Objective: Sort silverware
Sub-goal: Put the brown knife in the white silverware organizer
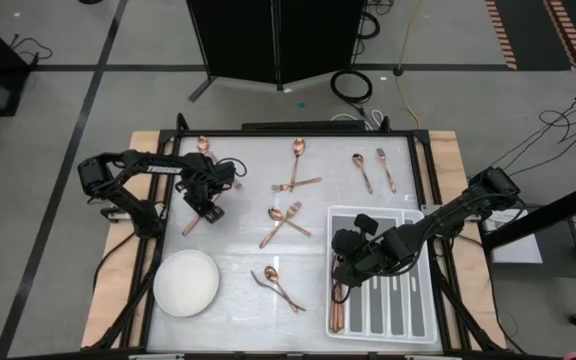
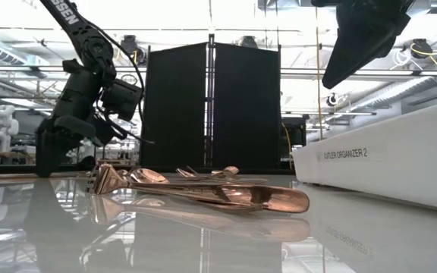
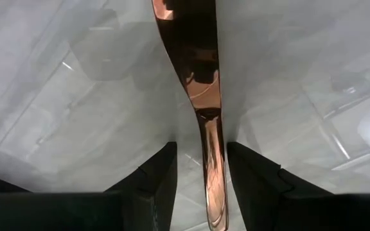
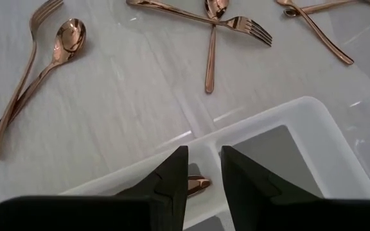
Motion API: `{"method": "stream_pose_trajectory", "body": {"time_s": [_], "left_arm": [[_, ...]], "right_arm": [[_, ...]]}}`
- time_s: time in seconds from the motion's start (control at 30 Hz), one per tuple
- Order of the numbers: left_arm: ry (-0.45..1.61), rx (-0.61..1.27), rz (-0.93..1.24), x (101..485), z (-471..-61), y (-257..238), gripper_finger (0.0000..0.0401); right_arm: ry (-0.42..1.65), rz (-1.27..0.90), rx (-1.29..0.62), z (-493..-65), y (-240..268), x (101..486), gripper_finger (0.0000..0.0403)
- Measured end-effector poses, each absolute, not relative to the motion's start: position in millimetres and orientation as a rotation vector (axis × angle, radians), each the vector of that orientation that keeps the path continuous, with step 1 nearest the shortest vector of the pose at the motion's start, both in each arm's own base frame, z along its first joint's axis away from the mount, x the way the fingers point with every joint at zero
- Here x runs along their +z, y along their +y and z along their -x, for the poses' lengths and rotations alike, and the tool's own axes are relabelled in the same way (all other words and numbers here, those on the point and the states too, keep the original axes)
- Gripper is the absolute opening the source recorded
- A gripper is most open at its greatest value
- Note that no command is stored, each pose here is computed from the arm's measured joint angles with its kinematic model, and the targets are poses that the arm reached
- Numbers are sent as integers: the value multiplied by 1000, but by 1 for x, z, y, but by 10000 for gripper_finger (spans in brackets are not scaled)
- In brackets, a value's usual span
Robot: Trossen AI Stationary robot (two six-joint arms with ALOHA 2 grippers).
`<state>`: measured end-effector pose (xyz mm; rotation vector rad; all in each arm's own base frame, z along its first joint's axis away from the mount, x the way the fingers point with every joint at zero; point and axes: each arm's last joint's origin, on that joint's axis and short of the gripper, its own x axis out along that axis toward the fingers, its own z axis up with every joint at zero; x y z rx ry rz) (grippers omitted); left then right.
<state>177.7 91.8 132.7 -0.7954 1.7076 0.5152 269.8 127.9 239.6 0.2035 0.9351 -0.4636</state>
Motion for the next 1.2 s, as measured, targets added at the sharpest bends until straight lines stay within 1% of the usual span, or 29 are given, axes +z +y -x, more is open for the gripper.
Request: {"method": "stream_pose_trajectory", "body": {"time_s": [0.53,0.67,0.87,1.2], "left_arm": [[1699,446,814,132,-179,91,135],[1695,423,823,131,-179,90,113],[1695,445,826,132,-179,90,77],[1713,447,794,134,-179,91,48]], "right_arm": [[930,-231,-474,-270,128,240,86],[929,-235,-476,-270,128,240,86],[929,-235,-476,-270,128,240,86],[929,-235,-476,-270,128,240,86]]}}
